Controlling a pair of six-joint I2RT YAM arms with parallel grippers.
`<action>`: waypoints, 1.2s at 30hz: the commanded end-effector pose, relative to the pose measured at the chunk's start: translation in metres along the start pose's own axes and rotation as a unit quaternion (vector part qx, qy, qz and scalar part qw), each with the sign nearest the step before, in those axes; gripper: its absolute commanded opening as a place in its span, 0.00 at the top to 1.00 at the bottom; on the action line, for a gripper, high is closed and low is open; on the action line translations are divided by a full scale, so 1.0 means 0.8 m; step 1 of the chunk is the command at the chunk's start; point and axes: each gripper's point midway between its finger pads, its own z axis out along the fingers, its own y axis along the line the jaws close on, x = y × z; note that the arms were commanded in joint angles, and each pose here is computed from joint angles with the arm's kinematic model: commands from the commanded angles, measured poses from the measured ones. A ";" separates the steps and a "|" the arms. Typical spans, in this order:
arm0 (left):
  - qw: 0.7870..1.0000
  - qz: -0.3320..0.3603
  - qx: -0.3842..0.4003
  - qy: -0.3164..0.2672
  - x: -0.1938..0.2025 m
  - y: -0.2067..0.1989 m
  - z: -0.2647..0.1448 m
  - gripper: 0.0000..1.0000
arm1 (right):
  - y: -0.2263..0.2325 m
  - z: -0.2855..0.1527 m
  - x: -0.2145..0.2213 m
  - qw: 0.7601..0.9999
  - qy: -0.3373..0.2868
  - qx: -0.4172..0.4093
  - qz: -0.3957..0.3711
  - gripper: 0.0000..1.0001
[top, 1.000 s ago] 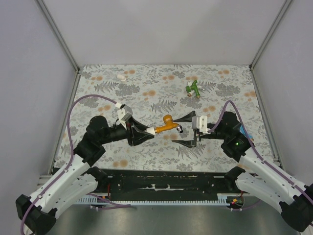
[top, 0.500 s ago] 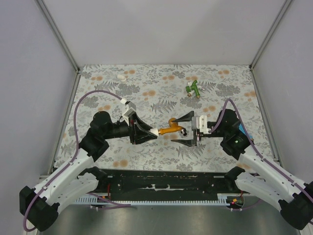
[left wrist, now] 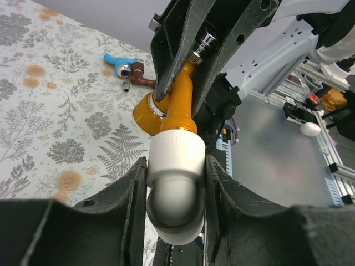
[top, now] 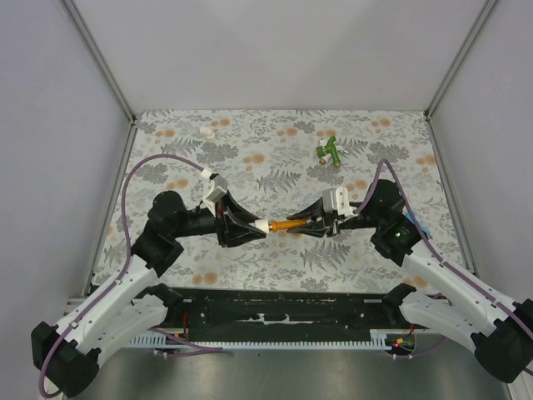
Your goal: Install the water faucets
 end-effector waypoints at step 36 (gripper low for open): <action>0.969 0.217 -0.114 -0.039 -0.017 0.014 -0.049 0.98 | -0.076 0.002 -0.004 0.922 -0.030 0.184 0.340 0.21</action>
